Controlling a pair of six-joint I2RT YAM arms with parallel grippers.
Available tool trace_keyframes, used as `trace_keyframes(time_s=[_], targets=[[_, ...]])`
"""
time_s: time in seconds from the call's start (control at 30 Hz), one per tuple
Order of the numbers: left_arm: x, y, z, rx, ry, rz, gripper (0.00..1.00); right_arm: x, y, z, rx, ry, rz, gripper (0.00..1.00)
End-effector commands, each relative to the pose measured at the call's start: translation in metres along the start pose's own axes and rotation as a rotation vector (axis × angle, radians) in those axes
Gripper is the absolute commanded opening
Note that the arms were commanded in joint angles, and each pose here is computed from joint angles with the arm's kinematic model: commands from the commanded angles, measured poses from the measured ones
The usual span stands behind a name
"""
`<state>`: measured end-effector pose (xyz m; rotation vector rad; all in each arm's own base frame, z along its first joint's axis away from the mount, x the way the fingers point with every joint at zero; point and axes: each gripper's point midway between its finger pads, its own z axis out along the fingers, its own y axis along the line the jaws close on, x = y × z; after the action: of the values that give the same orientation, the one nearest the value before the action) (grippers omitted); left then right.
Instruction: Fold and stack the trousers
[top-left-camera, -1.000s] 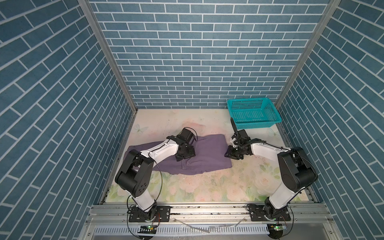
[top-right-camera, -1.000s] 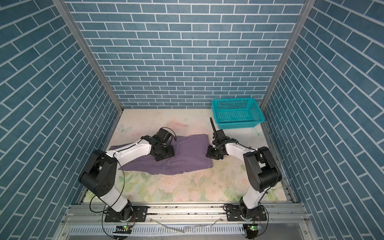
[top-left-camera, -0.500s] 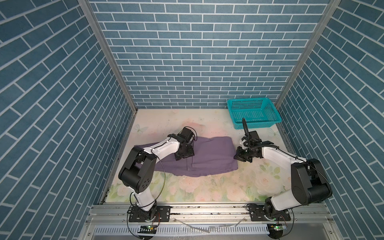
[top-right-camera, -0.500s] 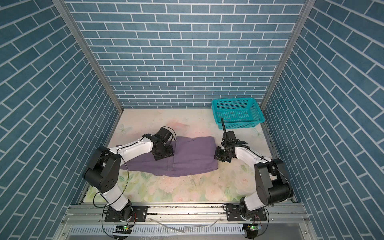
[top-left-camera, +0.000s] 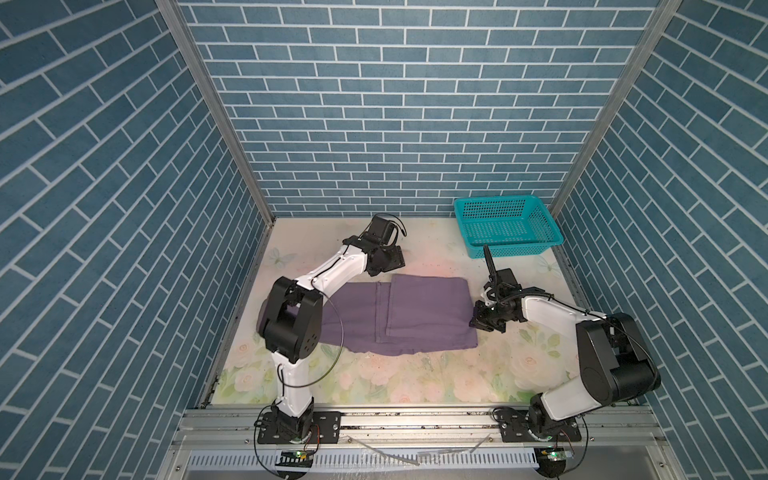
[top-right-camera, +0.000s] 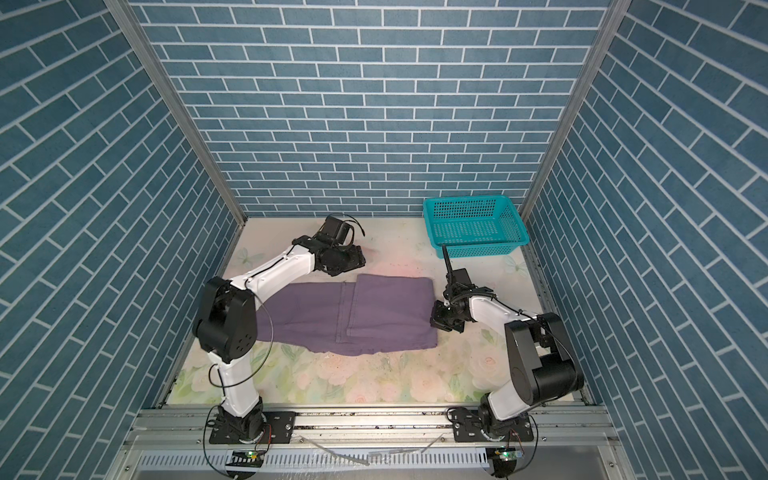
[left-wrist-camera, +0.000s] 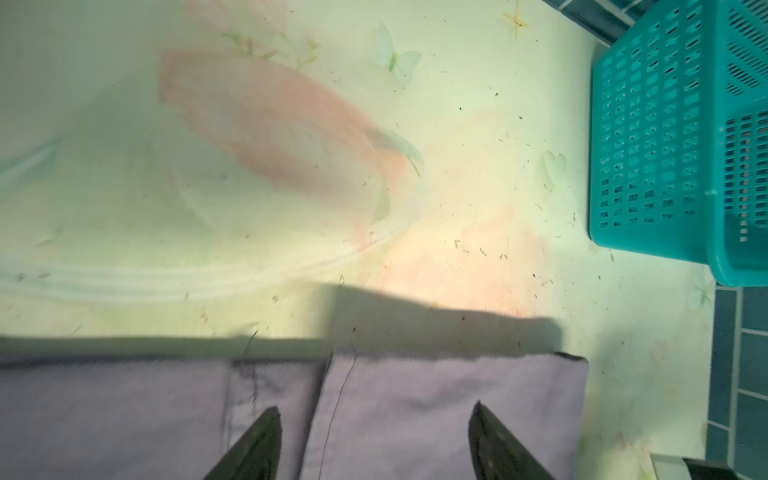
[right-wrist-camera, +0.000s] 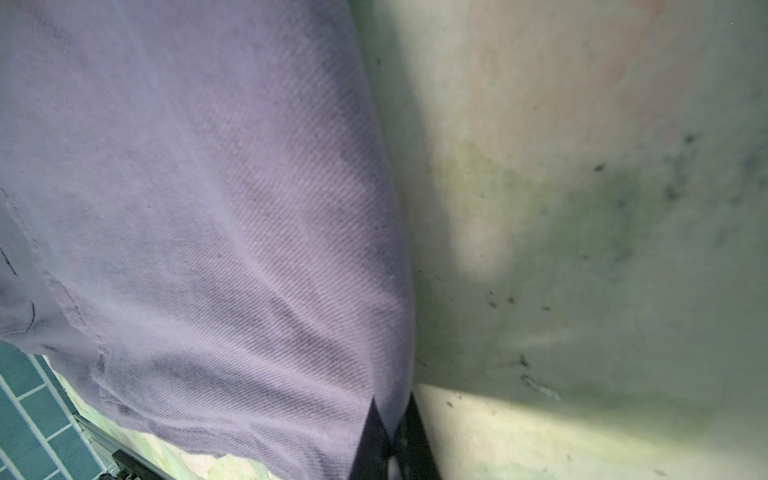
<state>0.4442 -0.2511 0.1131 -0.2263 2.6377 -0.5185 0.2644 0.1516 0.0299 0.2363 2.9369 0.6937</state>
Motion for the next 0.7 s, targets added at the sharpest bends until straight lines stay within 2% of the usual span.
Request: trace_keyframes(time_s=[0.0,0.07,0.17,0.23,0.27,0.3,0.33,0.37,0.4,0.53,0.67], targets=[[0.018,0.004,0.027,-0.067,0.073,0.063,0.71,0.009,-0.015,0.002,0.051,0.012,0.022,0.00],[0.023,0.010,0.038,-0.114,0.101,0.070,0.64,0.008,-0.015,0.001,0.051,0.008,0.022,0.00],[0.029,0.022,0.049,-0.193,0.133,0.078,0.61,0.008,-0.015,0.001,0.053,0.004,0.022,0.00],[0.032,0.023,0.055,-0.208,0.146,0.085,0.54,0.009,-0.016,0.001,0.056,0.006,0.022,0.00],[0.034,0.024,0.057,-0.217,0.153,0.089,0.44,0.009,-0.016,0.001,0.056,0.006,0.022,0.00],[0.035,0.025,0.059,-0.229,0.161,0.096,0.28,0.009,-0.017,0.001,0.059,0.006,0.023,0.00],[0.036,0.024,0.059,-0.236,0.165,0.102,0.16,0.009,-0.017,0.001,0.060,0.006,0.023,0.00],[0.036,0.025,0.058,-0.246,0.172,0.109,0.06,0.010,-0.018,0.001,0.064,0.005,0.025,0.00],[0.036,0.024,0.056,-0.249,0.173,0.116,0.00,0.009,-0.018,0.000,0.064,0.003,0.024,0.00],[0.025,0.028,0.029,-0.308,0.144,0.142,0.00,0.010,-0.021,0.001,0.075,0.006,0.027,0.00],[0.010,0.033,-0.015,-0.393,0.120,0.192,0.00,0.010,-0.023,0.000,0.086,0.005,0.027,0.00]])
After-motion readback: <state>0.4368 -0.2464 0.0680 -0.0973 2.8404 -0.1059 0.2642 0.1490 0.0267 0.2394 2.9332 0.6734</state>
